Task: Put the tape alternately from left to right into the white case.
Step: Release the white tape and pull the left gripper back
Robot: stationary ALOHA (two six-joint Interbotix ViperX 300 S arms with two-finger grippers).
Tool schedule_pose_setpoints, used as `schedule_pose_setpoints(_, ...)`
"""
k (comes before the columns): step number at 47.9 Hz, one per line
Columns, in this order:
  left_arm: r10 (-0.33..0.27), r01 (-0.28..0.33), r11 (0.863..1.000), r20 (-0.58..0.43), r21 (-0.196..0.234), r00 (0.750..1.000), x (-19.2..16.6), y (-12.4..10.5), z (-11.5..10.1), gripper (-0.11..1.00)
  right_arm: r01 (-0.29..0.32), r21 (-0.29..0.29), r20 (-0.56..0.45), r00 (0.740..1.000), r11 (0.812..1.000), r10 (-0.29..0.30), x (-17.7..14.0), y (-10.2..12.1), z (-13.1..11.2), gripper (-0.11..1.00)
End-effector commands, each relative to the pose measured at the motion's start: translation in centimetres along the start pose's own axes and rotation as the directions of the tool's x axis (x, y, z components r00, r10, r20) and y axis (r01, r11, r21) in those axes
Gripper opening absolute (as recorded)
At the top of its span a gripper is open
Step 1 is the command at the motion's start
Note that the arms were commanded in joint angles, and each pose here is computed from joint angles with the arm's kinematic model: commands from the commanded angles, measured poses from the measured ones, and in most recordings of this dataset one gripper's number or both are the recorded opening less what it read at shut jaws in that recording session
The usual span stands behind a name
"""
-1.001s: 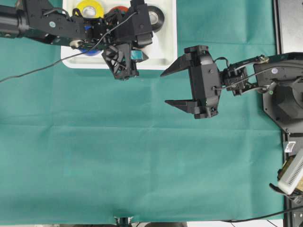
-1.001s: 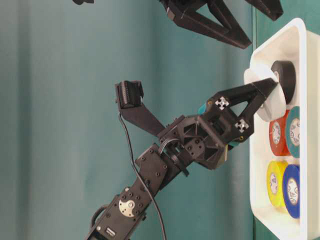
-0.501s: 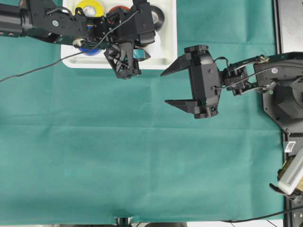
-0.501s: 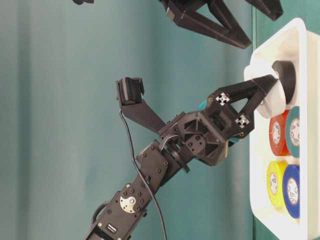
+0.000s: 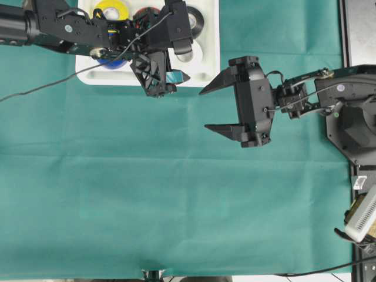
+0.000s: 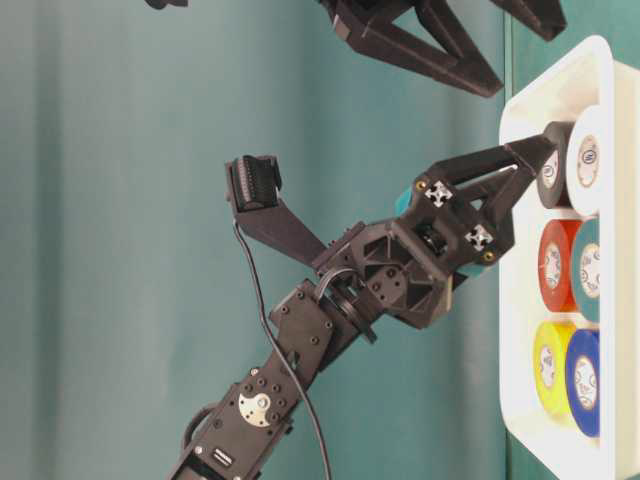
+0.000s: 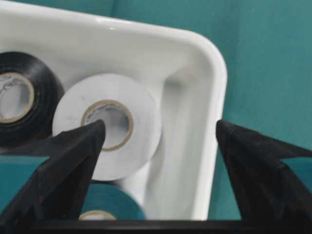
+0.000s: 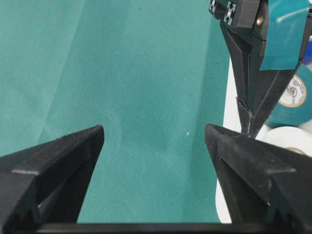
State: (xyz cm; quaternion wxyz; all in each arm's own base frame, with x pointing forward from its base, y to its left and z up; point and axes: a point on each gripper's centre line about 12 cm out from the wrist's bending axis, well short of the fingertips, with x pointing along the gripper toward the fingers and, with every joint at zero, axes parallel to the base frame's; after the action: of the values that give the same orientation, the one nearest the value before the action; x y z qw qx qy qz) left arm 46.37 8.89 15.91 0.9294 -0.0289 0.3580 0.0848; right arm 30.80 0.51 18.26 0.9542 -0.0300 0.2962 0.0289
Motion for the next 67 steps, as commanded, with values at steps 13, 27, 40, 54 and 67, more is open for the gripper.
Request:
schedule_pose_setpoints(13,-0.034,0.032,0.999,0.060,0.030,0.998,-3.5,-2.0,1.1,0.96,-0.005,-0.003,0.031,1.000,1.000,0.005,-0.3,0.1,0.8,0.84)
schedule_pose_setpoints(27,-0.076,0.073,0.995,0.046,0.065,0.996,-5.3,-4.3,-0.3,0.96,-0.005,-0.003,0.031,1.000,1.000,0.005,-0.3,0.1,0.8,0.84)
schedule_pose_setpoints(40,-0.106,0.102,0.990,0.030,0.092,0.994,-6.6,-5.8,-1.6,0.96,-0.005,-0.004,0.030,1.000,1.000,0.005,-0.3,0.1,0.7,0.84)
schedule_pose_setpoints(54,-0.127,0.125,0.986,0.011,0.111,0.992,-8.1,-6.8,-3.3,0.96,-0.005,-0.002,0.023,1.000,1.000,0.005,-0.3,0.1,0.5,0.84)
schedule_pose_setpoints(67,-0.137,0.136,0.983,-0.001,0.121,0.991,-8.8,-7.2,-4.2,0.96,-0.008,-0.001,0.017,1.000,1.000,0.008,-0.4,0.2,0.1,0.84)
